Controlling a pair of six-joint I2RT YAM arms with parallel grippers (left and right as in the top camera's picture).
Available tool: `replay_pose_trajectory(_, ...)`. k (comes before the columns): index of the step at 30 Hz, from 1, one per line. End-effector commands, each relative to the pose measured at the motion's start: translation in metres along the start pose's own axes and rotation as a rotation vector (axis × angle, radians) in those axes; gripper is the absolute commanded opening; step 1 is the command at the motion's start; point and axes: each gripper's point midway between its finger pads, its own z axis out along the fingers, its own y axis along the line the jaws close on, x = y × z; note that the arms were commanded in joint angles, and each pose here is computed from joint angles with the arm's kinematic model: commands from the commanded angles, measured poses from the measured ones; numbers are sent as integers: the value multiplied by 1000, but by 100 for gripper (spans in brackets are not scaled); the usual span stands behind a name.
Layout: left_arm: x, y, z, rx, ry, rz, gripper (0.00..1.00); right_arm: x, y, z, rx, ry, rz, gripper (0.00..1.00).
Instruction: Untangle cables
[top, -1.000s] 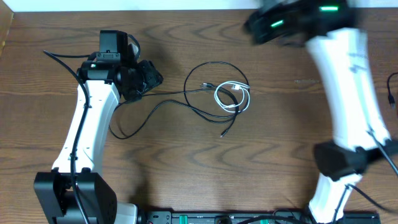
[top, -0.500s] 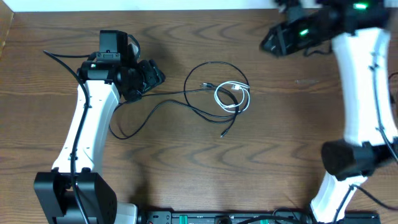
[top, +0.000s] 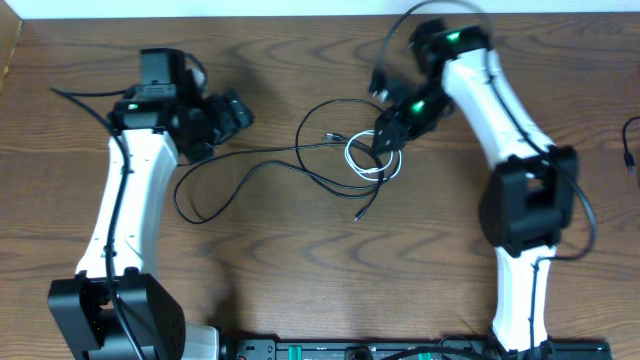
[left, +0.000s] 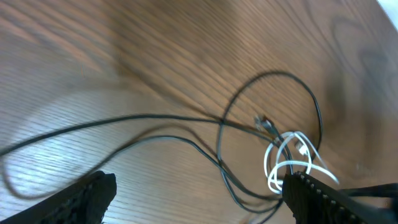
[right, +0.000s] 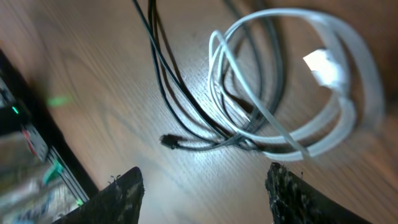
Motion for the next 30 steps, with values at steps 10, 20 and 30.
replay_pose_trajectory(10, -8, 15, -2, -18, -13, -32, 91, -7, 8, 82, -8, 124, -165, 58)
replay_pose_trajectory(20, -8, 15, -2, -18, -12, -32, 91, -10, -5, 96, 99, 148, -177, 59)
replay_pose_trajectory(30, -7, 15, -2, -19, -9, -34, 91, 22, 0, 121, 58, 246, -189, 52)
